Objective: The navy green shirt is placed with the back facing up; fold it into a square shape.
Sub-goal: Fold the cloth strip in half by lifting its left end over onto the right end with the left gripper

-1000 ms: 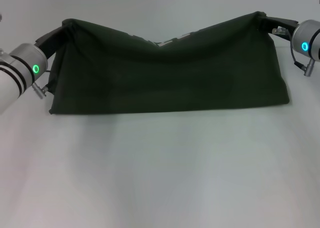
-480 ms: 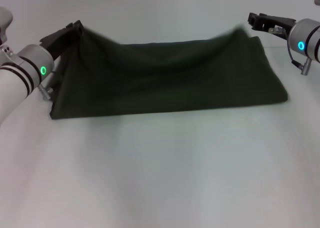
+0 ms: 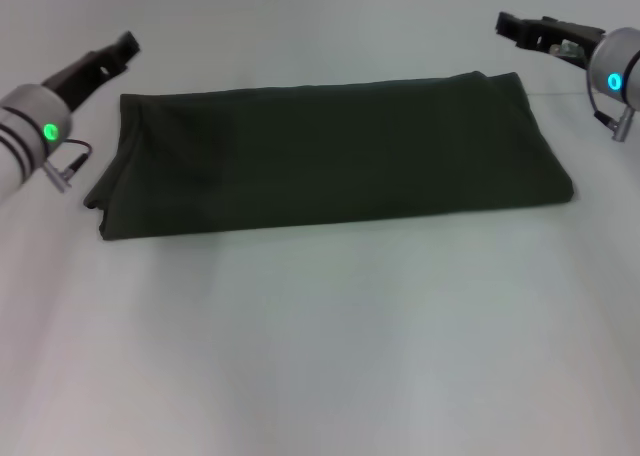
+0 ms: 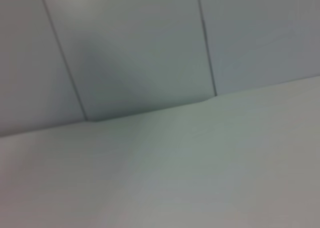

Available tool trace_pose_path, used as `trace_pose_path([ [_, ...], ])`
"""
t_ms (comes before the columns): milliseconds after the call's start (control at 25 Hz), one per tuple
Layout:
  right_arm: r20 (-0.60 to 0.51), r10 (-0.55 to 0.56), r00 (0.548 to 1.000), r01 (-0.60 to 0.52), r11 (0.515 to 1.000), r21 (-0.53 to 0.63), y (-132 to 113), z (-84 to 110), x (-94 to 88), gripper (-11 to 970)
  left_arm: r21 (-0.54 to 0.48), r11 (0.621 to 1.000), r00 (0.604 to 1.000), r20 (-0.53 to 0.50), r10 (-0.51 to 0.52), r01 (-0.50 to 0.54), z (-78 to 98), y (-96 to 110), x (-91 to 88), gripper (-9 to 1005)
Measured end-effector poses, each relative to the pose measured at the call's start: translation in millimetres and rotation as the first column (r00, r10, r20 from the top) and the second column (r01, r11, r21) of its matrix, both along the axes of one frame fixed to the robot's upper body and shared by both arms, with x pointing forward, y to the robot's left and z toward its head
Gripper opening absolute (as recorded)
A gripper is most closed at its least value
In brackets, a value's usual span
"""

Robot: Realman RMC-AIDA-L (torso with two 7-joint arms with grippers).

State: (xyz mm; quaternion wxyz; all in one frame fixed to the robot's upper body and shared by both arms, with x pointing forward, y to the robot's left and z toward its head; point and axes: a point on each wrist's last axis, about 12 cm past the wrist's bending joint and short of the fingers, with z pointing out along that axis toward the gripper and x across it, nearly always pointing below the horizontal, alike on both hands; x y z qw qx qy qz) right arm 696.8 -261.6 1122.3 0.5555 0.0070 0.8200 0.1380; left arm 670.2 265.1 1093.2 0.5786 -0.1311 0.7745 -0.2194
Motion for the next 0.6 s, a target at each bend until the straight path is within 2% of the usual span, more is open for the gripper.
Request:
trace_pose_path([
  [40,0.003,-0.012,1.0,0.012,1.0,0.014,-3,-0.3,-0.8,490,-0.014,1.0,1.0,0.0,-0.001,0.001,-0.3,4,-1.3,466],
  [120,0.011,-0.033,0.999,0.032,0.998,0.048,-11,-1.0,-3.9,668,-0.025,1.0,1.0,0.02,-0.018,0.019,-1.9,10,-7.2,539],
  [280,0.05,-0.017,0.999,0.01,0.992,0.127,-33,-3.8,-18.6,666,0.016,0.994,0.988,0.105,-0.114,0.113,-2.1,20,-25.8,709],
  [360,0.084,0.022,0.996,-0.034,0.988,0.149,-43,-3.0,-28.3,665,0.022,0.987,0.978,0.136,-0.158,0.157,-1.7,23,-34.4,730],
  [600,0.127,0.153,0.98,-0.174,0.969,0.177,-66,-7.2,-58.2,681,0.018,0.984,0.973,0.145,-0.18,0.179,-9.2,38,-57.5,762],
])
